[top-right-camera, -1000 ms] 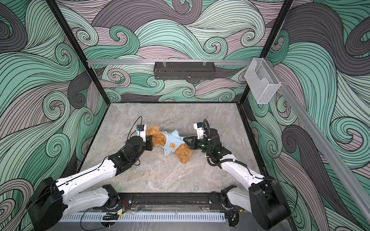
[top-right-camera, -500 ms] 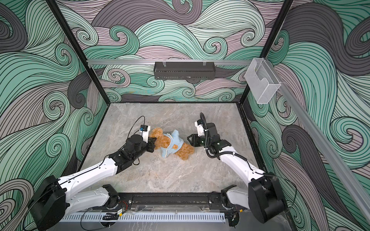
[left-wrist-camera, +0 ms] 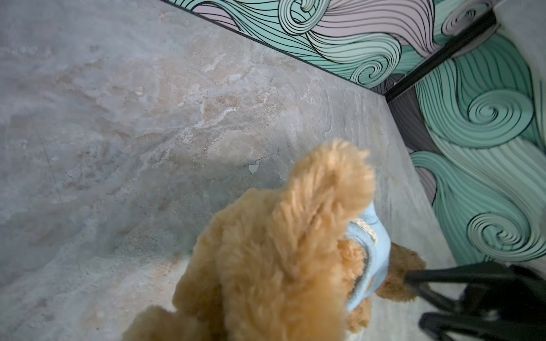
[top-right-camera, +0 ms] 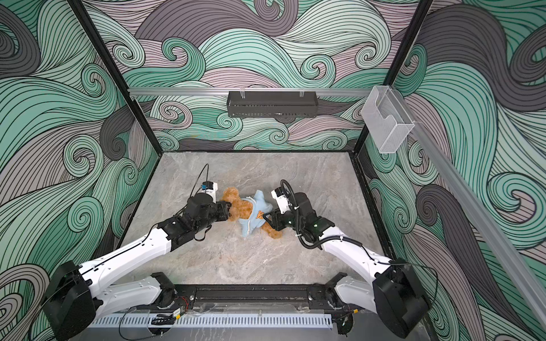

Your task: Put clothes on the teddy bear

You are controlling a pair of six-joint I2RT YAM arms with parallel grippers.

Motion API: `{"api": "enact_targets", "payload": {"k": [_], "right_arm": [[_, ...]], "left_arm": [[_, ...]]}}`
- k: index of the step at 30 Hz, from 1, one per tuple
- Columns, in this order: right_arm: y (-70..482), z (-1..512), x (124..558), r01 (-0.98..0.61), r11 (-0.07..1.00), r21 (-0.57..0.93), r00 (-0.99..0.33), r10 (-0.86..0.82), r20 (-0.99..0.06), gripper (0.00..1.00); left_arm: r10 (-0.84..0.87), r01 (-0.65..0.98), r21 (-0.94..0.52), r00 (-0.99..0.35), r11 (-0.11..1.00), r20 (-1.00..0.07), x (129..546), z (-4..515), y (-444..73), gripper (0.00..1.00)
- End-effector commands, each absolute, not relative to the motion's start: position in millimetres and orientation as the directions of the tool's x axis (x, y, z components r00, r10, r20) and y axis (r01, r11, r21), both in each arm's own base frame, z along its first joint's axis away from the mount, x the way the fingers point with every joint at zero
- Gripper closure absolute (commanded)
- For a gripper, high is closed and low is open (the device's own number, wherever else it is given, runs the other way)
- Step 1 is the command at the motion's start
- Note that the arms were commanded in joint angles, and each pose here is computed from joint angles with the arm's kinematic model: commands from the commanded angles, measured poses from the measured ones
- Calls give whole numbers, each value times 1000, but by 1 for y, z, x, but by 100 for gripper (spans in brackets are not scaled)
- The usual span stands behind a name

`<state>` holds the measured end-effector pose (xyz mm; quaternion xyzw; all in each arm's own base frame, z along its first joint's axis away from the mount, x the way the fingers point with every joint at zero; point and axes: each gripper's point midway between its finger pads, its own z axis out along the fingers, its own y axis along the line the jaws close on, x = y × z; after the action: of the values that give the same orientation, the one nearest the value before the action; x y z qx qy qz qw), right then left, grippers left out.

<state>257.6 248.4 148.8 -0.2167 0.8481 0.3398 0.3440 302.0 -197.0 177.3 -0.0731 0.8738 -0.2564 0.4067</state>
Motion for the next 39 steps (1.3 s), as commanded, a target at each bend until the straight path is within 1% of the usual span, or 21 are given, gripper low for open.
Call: {"api": "enact_targets", "payload": {"k": [1,2,4,6,10,13,16,17,18,19,22,26,28,29,32,37,39], "right_arm": [[245,156,260,-630,679,377,-620,-147,-771,57],[245,154,259,-632,679,375,-620,-151,-770,57],[245,150,259,-630,679,378,-626,-155,-764,56],[245,142,260,-617,689,380,-644,-165,-747,56],[238,122,270,-549,755,360,-694,-171,-699,56],[237,104,276,-501,787,360,-745,-181,-642,56],[231,87,283,-440,826,353,-781,-158,-604,59],[229,83,285,-427,832,354,-787,-149,-599,59],[226,77,288,-405,841,358,-799,-135,-585,61],[224,72,289,-388,847,362,-810,-127,-572,61],[217,55,292,-340,858,384,-851,-108,-513,65],[213,45,296,-309,858,410,-871,-82,-484,66],[212,44,296,-301,858,416,-875,-75,-478,67],[211,43,297,-298,859,417,-876,-73,-476,67],[210,41,296,-295,859,417,-880,-75,-469,67],[208,37,296,-290,862,417,-886,-76,-458,68],[208,37,296,-289,860,420,-887,-76,-456,68]], "left_arm": [[-541,-141,-646,-692,750,-478,301,175,-179,100],[-571,-174,-683,-710,710,-413,300,172,-179,100],[-602,-208,-734,-729,647,-324,301,170,-181,100],[-609,-223,-765,-748,605,-264,302,170,-187,100],[-600,-257,-791,-782,555,-167,305,165,-198,100],[-560,-283,-800,-824,529,-79,306,155,-213,97],[-509,-307,-792,-861,527,-5,307,137,-228,90],[-503,-314,-793,-864,522,12,308,130,-232,86],[-499,-309,-799,-867,515,14,309,128,-234,81],[-495,-326,-783,-868,529,27,310,113,-234,74],[-453,-266,-769,-891,581,-34,312,107,-233,58],[-391,-142,-709,-898,691,-201,310,118,-216,31],[-361,-85,-678,-891,731,-277,307,124,-207,21],[-345,-65,-661,-888,747,-303,303,125,-203,13],[-268,58,-631,-872,774,-410,293,133,-200,2],[-146,199,-511,-817,836,-557,275,128,-196,2],[-69,267,-443,-789,856,-610,273,124,-200,2]]}}
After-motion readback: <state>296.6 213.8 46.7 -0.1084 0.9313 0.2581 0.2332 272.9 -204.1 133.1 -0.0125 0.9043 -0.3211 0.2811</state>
